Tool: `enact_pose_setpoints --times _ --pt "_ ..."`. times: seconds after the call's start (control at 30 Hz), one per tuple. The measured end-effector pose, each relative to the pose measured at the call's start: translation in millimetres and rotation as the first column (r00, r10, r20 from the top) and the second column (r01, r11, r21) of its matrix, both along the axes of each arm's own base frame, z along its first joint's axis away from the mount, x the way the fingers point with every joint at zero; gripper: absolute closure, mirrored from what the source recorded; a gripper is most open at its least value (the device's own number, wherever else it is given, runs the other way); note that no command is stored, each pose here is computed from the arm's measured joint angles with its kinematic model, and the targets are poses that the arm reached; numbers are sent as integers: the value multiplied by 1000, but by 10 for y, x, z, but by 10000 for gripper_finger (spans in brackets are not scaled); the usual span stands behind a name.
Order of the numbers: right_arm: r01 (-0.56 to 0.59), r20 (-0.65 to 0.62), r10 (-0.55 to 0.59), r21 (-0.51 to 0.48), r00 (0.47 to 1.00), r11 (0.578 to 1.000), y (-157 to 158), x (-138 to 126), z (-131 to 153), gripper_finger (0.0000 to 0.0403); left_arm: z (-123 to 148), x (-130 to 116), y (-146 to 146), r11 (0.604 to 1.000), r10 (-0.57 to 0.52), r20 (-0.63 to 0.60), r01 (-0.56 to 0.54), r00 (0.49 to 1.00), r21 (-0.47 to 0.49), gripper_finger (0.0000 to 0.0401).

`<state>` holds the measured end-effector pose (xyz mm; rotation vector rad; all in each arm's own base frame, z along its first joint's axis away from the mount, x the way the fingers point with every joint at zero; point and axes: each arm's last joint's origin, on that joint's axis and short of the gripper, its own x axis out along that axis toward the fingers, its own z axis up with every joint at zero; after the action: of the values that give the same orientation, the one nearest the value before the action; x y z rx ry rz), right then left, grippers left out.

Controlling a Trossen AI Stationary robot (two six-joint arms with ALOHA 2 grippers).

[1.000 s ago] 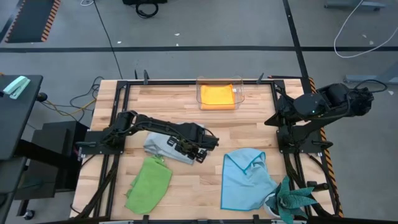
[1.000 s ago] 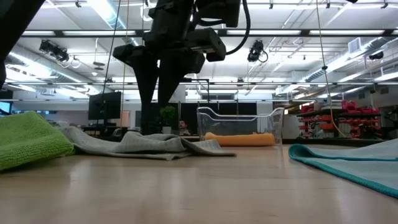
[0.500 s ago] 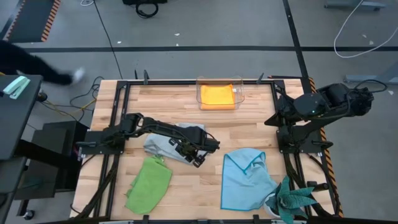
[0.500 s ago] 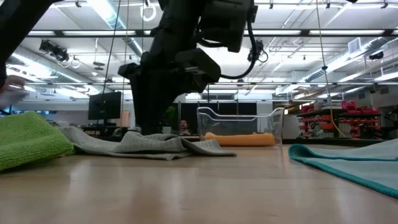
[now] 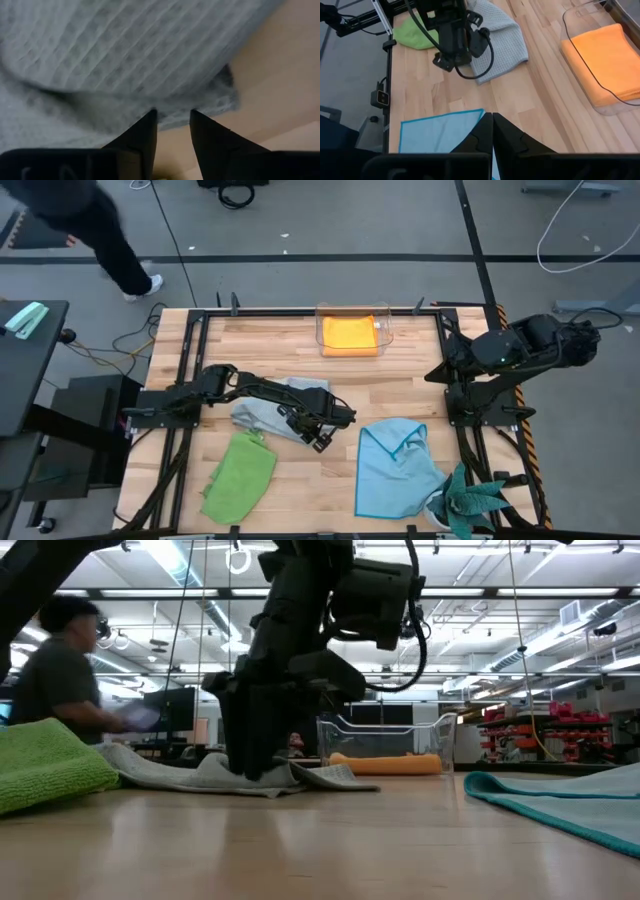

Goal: Fold microfiber towels
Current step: Fold the gray microfiber cloth

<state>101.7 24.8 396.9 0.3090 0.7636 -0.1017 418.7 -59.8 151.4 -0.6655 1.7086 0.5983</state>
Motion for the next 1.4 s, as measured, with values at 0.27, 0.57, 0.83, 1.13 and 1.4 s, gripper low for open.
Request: enact_pose_setpoints --times 0.27,0.57,0.83,1.13,1.4 --pt "0 3 0 1 1000 1000 1 2 2 391 -16 -1 2 1000 -27 -3 27 1000 3 323" --pt "0 4 0 1 1000 1000 1 3 3 391 -14 1 6 1000 1 -3 -1 1000 22 391" --pt "10 7 -10 -10 1000 1000 -3 4 3 391 98 -16 -45 999 5 -5 -4 1000 48 396" --pt "21 13 -21 -42 1000 999 -12 5 5 391 671 45 -58 985 -10 45 2 999 170 398" --pt "44 -71 -44 -11 996 999 8 49 -190 391 912 69 -41 978 -4 96 -16 995 207 378"
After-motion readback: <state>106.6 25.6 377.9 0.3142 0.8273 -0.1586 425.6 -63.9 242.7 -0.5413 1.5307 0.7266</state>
